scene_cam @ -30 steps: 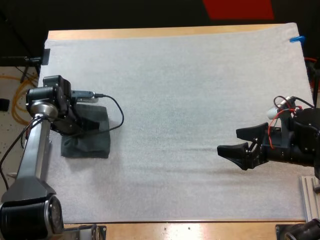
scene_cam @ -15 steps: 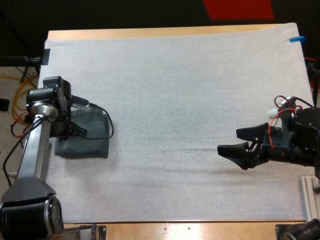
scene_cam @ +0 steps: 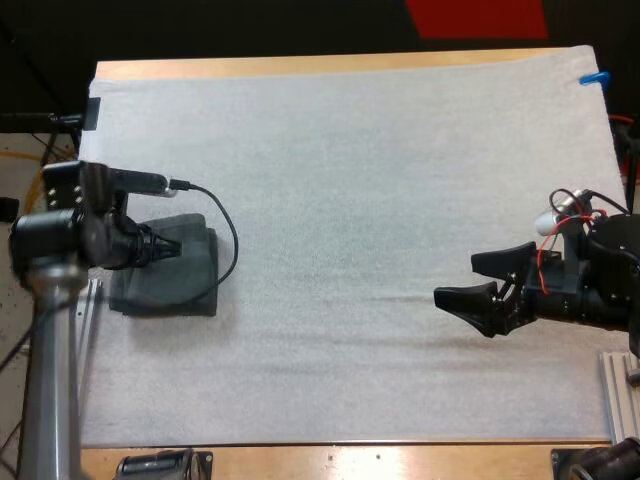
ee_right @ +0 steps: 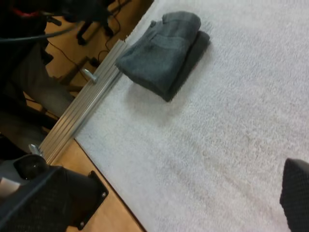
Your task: Pick towel from pile fold and stack
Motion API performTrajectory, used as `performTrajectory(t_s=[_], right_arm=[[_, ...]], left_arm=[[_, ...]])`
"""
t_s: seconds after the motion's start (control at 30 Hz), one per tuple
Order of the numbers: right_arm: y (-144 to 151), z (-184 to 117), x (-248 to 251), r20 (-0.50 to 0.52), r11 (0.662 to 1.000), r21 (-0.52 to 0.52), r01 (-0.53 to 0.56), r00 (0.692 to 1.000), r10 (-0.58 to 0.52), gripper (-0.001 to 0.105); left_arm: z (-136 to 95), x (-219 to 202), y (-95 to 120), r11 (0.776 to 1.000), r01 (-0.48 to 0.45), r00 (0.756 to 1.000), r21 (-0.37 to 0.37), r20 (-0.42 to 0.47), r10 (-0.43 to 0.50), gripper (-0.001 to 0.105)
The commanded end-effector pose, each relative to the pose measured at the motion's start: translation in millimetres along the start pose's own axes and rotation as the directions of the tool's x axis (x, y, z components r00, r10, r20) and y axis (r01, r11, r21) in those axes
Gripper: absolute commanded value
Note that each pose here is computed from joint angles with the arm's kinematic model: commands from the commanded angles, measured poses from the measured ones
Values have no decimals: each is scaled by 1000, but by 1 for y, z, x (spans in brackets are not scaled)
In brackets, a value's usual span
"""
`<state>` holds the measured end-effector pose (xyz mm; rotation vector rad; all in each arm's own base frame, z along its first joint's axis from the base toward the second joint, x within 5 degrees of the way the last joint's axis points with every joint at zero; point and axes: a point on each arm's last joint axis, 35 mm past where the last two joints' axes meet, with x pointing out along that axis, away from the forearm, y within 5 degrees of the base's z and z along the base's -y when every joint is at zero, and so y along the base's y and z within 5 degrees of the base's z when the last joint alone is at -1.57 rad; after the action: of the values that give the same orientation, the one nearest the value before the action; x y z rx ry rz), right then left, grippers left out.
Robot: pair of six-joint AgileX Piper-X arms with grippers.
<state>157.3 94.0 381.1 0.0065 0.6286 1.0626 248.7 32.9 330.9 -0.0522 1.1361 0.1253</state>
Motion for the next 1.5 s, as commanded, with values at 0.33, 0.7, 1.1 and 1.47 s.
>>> performTrajectory(t_s=[0.33, 0.7, 1.1, 1.47], right_arm=[[-30, 8, 22, -10, 950, -20, 311, 950, -311, 86], [-82, -4, -15, -84, 852, 76, 517, 855, -511, 86], [-43, -21, -81, -141, 608, -35, 793, 598, -789, 86], [38, -39, -123, 107, 542, -72, 837, 547, -831, 86]], left_arm=[[-31, -98, -9, 957, 283, 880, 64, 378, -286, 32], [-46, -120, -9, 960, 260, 849, 99, 450, -277, 32], [-63, -138, -21, 980, 37, 853, 196, 505, -134, 32], [-124, -155, -12, 990, 20, 781, 142, 616, -104, 32]])
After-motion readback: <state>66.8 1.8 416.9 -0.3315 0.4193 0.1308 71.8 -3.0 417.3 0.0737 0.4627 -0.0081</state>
